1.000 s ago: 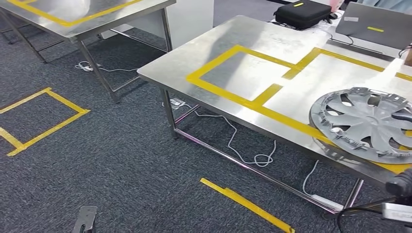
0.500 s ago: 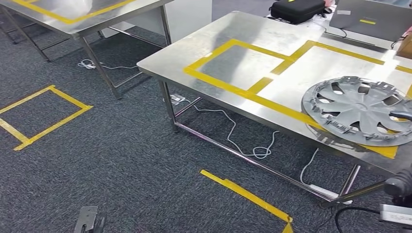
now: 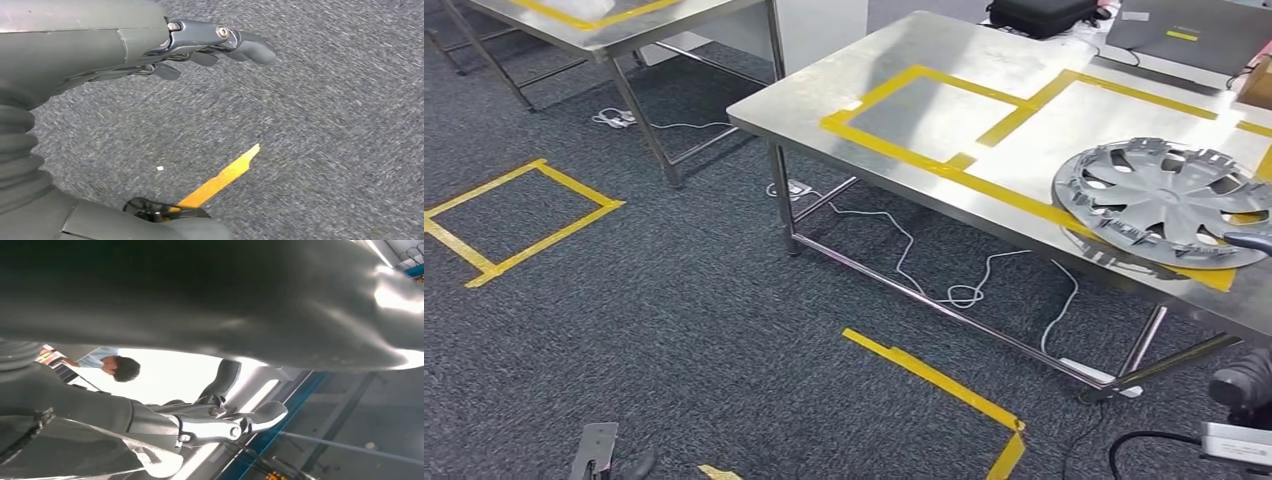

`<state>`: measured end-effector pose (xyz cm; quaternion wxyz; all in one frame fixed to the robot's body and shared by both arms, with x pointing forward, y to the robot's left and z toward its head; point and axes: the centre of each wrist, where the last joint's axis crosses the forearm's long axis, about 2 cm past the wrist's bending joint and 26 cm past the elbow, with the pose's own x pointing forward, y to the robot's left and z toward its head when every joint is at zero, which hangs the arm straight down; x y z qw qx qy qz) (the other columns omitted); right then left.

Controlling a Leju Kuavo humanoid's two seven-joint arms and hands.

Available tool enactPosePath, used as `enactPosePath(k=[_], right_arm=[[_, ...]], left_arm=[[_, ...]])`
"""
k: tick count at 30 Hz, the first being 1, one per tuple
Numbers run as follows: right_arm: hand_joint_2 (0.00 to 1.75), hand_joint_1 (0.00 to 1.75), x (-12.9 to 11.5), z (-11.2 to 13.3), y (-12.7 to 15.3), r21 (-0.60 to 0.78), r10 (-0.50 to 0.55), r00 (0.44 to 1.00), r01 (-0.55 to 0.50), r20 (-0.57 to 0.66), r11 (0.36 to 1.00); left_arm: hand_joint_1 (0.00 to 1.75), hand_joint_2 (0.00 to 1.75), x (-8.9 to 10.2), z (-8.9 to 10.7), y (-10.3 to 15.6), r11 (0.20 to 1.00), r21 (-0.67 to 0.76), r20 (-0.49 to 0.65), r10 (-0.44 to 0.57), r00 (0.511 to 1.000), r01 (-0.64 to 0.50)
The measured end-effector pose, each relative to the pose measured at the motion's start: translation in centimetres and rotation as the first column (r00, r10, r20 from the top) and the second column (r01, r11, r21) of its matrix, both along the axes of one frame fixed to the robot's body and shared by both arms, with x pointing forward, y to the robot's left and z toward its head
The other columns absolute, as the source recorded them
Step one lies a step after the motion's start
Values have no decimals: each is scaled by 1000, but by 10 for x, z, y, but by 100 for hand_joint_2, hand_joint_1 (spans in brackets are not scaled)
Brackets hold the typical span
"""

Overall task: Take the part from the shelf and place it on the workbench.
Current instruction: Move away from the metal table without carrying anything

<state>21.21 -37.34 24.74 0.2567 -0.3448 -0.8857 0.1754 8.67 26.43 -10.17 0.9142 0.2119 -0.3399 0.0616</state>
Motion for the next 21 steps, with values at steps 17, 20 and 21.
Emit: enactPosePath(k=[17, 20, 21], right_arm=[[0, 0, -4, -4, 1, 7, -7, 1000, 7, -9, 1000], [87, 0, -4, -4, 1, 5, -9, 1000, 9, -8, 1000], [131, 0, -3, -3, 1, 3, -10, 1000, 10, -7, 1000]], left_arm=[[0, 0, -6, -2, 4, 1000, -14, 8, -23, 1000, 23], [0, 0, -7, -2, 3, 1000, -18, 10, -25, 1000, 25], [0, 0, -7, -2, 3, 999, -21, 11, -26, 1000, 26]])
